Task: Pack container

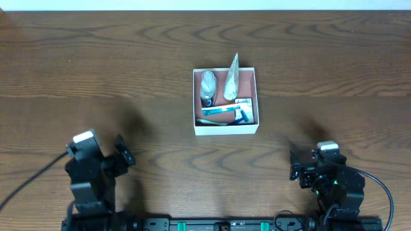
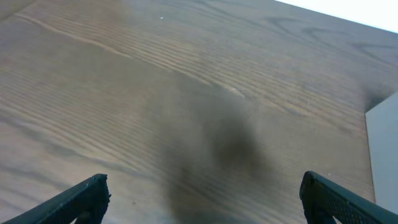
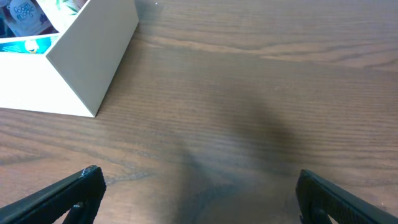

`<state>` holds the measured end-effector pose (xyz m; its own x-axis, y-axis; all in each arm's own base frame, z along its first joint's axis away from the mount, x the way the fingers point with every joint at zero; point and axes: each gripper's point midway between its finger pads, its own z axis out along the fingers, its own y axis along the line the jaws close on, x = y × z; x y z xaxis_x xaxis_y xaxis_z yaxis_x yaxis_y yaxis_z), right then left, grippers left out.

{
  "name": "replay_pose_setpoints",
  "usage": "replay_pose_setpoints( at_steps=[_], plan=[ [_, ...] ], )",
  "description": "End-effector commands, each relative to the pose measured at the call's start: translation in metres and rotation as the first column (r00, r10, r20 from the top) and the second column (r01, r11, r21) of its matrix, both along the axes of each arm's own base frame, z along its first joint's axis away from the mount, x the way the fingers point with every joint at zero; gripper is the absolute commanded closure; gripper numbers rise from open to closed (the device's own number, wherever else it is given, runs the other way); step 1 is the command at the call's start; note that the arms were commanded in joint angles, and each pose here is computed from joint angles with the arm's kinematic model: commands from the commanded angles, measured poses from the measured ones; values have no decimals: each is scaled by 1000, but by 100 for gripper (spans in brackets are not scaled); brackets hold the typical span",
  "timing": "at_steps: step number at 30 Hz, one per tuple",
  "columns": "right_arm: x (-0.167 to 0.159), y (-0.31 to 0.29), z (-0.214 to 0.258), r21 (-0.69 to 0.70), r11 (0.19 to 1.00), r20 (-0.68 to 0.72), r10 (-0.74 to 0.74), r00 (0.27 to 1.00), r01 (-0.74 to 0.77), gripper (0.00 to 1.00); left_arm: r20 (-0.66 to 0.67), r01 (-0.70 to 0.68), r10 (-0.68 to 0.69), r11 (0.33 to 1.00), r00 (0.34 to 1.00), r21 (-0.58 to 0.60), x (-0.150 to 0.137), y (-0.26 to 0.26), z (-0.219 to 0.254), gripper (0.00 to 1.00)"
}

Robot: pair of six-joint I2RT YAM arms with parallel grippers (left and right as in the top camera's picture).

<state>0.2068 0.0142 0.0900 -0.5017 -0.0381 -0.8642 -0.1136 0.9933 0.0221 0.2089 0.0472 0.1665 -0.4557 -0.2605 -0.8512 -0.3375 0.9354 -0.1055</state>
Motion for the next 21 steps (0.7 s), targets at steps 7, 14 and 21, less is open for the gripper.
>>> replay_pose_setpoints(
  at_steps=[7, 14, 21],
  plan=[
    [0, 4, 0, -7, 1000, 6, 25, 1000, -25, 1, 68, 52, -52, 999, 996, 3, -2, -10, -53, 2],
    [0, 4, 0, -7, 1000, 6, 25, 1000, -25, 1, 112, 55, -56, 998, 992, 12, 4, -10, -63, 2],
    [0, 4, 0, -8, 1000, 6, 25, 1000, -25, 1, 108, 52, -53, 999, 993, 12, 3, -10, -64, 2]
  ],
)
